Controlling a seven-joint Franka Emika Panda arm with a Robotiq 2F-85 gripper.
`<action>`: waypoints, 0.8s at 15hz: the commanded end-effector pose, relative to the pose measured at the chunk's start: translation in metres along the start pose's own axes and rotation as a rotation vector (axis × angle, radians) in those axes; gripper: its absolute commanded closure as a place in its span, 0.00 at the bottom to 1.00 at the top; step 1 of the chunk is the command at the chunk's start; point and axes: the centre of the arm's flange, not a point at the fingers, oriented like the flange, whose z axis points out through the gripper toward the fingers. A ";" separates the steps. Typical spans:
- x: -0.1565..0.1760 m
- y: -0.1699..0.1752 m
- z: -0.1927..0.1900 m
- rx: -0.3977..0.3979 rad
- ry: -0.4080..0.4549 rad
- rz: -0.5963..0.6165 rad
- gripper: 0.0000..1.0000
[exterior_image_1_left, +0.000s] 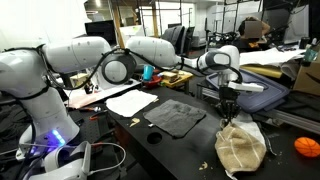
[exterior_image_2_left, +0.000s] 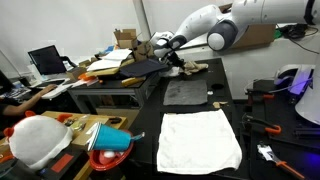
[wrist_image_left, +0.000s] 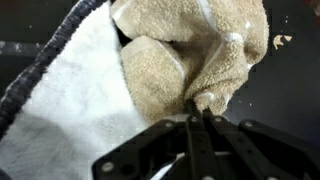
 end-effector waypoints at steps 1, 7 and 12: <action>0.002 -0.075 -0.007 0.009 0.006 -0.201 0.99; 0.001 -0.075 -0.005 0.003 -0.029 -0.466 0.99; 0.001 -0.075 0.003 0.026 -0.017 -0.461 0.99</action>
